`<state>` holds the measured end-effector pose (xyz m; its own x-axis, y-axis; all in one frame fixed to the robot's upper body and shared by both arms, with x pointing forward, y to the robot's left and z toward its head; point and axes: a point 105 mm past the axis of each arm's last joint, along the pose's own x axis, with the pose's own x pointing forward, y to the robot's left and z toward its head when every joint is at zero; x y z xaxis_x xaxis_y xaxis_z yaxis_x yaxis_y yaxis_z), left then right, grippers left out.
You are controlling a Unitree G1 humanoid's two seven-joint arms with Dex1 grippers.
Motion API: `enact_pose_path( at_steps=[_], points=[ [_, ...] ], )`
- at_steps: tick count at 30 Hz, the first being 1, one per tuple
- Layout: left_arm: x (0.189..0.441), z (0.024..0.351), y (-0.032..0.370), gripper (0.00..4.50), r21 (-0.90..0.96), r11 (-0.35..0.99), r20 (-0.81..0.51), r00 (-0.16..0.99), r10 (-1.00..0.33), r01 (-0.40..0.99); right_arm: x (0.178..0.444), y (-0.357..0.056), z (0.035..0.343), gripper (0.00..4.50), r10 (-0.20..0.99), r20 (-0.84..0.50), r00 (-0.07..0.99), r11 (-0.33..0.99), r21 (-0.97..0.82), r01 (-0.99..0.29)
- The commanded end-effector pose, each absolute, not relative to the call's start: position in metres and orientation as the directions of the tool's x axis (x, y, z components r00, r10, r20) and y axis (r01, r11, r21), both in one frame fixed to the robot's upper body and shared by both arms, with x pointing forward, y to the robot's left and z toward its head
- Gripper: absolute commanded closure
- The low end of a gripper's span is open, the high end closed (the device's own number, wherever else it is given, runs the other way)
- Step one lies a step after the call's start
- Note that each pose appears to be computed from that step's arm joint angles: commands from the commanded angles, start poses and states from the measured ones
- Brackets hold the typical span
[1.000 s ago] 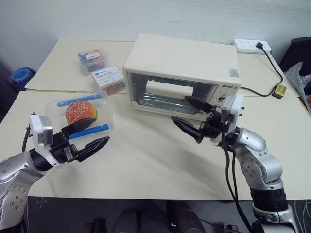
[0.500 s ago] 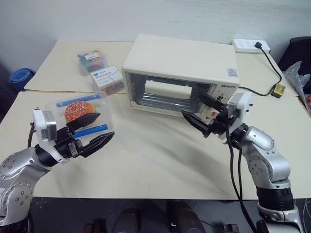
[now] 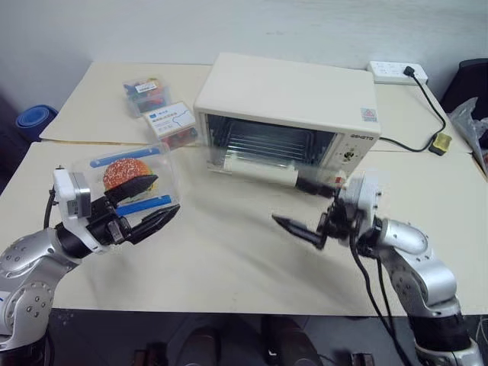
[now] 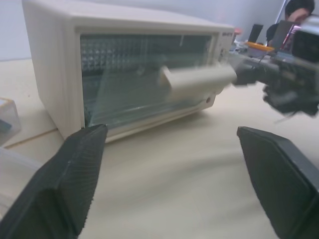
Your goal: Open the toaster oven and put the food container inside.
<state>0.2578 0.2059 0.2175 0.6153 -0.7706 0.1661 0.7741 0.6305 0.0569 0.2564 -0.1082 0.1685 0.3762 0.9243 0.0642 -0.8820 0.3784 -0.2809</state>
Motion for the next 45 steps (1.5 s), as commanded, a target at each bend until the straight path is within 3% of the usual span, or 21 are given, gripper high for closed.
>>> enact_pose_path(
  at_steps=[1,6,11,12,20,25,29,32,37,40,42,45],
  points=[
    [0.271,0.236,0.214,1.45,0.101,0.644,0.205,0.618,-0.759,0.758,0.246,-0.102,0.178,0.0,0.945,0.082,0.318,0.324,-0.381,-0.866],
    [0.31,0.25,0.203,2.9,0.169,0.626,0.206,0.594,-0.777,0.761,0.247,-0.104,0.173,0.0,0.944,0.068,0.323,0.322,-0.402,-0.857],
    [0.348,0.239,0.172,4.46,0.197,0.555,0.137,0.538,-0.832,0.808,0.249,-0.108,0.171,0.0,0.936,0.063,0.345,0.339,-0.417,-0.843],
    [0.352,0.236,0.165,4.49,0.205,0.532,0.12,0.518,-0.847,0.821,0.249,-0.11,0.17,0.0,0.934,0.061,0.353,0.345,-0.419,-0.84],
    [0.345,0.21,0.139,4.49,0.203,0.351,-0.015,0.361,-0.932,0.914,0.238,-0.135,0.16,0.0,0.88,0.096,0.466,0.463,-0.403,-0.79],
    [0.339,0.182,0.139,4.49,0.218,0.355,-0.164,0.393,-0.905,0.909,0.215,-0.173,0.135,0.0,0.815,0.04,0.579,0.553,-0.355,-0.754],
    [0.331,0.161,0.135,4.49,0.213,0.362,-0.22,0.406,-0.887,0.908,0.21,-0.196,0.138,0.0,0.764,0.044,0.643,0.617,-0.339,-0.71],
    [0.332,0.153,0.129,4.49,0.204,0.401,-0.223,0.441,-0.869,0.893,0.216,-0.202,0.144,0.0,0.756,0.044,0.653,0.627,-0.334,-0.703],
    [0.326,0.137,0.123,4.49,0.26,0.418,-0.269,0.481,-0.835,0.87,0.247,-0.197,0.165,0.0,0.711,0.112,0.694,0.684,-0.337,-0.647],
    [0.32,0.143,0.124,3.9,0.231,0.466,-0.196,0.511,-0.837,0.854,0.242,-0.177,0.176,0.0,0.806,0.15,0.572,0.59,-0.277,-0.759],
    [0.31,0.149,0.13,3.34,0.252,0.478,-0.17,0.524,-0.834,0.842,0.246,-0.169,0.184,0.0,0.83,0.186,0.526,0.558,-0.286,-0.779],
    [0.289,0.176,0.144,2.43,0.219,0.531,-0.017,0.548,-0.836,0.818,0.247,-0.162,0.192,0.0,0.851,0.215,0.48,0.525,-0.319,-0.789]
  ],
)
